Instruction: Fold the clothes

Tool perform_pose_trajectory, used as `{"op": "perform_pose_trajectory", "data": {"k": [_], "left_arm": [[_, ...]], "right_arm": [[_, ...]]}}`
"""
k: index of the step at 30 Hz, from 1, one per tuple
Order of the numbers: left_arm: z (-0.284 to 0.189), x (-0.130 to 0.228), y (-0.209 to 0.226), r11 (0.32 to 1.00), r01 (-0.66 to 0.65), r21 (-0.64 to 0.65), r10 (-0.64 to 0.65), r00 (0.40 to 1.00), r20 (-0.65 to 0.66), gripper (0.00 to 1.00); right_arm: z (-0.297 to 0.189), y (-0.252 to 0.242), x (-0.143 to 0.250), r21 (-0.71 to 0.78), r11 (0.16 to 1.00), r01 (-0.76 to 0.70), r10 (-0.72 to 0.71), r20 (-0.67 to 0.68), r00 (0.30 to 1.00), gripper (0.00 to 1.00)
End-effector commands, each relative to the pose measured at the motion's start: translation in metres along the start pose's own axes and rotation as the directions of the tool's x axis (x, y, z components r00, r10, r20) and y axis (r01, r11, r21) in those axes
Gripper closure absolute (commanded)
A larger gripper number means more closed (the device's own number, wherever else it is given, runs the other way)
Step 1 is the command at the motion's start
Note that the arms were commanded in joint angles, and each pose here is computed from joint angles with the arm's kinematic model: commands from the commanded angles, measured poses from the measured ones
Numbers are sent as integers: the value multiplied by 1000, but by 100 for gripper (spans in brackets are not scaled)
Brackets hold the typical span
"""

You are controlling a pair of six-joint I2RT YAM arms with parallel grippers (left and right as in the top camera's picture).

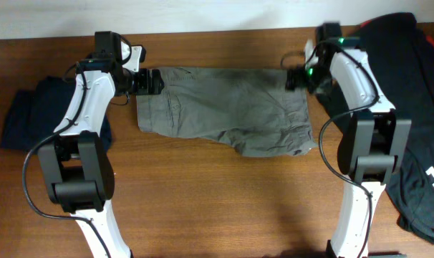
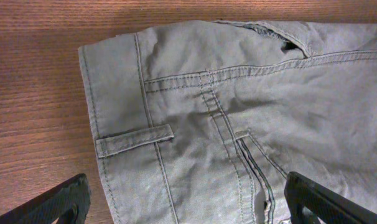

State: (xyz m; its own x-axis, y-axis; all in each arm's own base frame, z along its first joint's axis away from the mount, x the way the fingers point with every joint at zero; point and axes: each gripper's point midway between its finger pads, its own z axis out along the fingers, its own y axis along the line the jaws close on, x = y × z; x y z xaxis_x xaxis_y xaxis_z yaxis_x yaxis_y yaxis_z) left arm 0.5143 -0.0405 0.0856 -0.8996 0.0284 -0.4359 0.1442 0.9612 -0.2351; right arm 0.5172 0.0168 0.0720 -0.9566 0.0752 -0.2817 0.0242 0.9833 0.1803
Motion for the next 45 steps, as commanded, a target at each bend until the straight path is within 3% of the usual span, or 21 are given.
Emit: {"op": "perform_pose_trajectory", "data": {"k": [1,8,45], "left_arm": [[-2,2,-3,1000,7,15,-7,1000,-4,1],[-2,2,-3,1000,7,15,-7,1000,-4,1],[-2,2,-3,1000,7,15,-7,1000,-4,1]], "right_arm": [[-30,3,-38,28,999,21,-25,154,988,15],[-5,3,-44,18,999,29,-31,161,986,15],[29,2,-47,-8,998,59,-57,162,985,17]]}}
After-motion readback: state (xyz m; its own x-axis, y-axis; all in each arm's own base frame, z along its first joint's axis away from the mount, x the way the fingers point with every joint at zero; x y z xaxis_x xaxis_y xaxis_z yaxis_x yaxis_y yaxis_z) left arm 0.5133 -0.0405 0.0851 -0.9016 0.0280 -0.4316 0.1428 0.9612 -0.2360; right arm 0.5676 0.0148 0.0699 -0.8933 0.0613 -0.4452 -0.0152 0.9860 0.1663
